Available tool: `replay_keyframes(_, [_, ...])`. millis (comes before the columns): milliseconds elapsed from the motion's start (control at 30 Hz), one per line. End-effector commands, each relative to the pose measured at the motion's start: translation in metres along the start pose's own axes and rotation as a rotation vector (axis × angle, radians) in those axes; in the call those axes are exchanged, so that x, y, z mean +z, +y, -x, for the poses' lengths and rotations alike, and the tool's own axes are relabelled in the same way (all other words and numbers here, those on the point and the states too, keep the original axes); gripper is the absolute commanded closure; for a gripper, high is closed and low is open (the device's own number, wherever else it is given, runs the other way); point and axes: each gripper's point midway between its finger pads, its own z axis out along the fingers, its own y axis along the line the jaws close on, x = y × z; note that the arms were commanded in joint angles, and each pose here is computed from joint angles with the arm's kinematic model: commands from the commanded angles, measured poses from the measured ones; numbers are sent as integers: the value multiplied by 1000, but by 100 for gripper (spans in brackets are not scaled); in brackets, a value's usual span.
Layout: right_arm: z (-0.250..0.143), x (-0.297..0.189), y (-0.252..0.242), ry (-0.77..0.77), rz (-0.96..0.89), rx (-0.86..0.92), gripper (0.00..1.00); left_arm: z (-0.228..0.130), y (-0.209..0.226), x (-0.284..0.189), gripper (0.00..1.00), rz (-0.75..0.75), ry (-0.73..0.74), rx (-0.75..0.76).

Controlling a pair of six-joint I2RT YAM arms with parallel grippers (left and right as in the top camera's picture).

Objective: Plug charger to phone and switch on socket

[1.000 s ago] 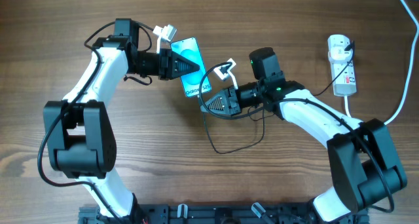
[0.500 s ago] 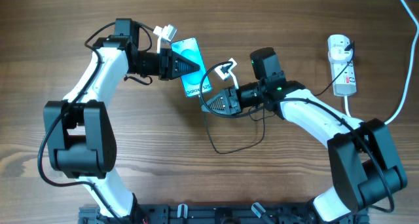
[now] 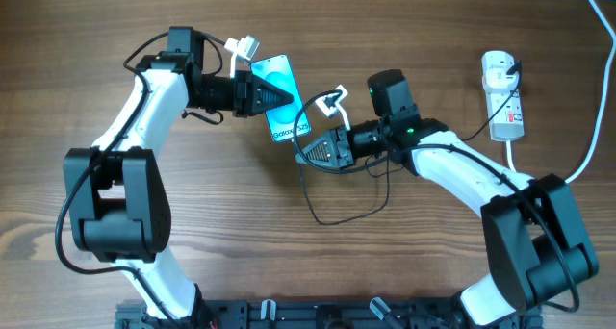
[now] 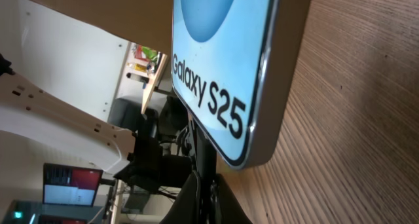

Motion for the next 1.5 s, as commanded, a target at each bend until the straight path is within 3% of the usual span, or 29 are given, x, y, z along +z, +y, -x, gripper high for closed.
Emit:
replay_keyframes(0, [9, -3, 3, -26, -15, -35, 96, 1, -12, -1, 95, -13, -4, 33])
replay_keyframes(400, [20, -4, 6, -57, -6, -53, 96, 0, -12, -1, 96, -14, -3, 34])
replay_keyframes(600, [32, -29, -7, -121, -34, 27, 96, 0, -12, -1, 96, -15, -3, 34])
replay_keyframes(1467, [34, -20, 1, -112, -17, -23, 96, -2, -18, 9, 96, -34, 18, 50])
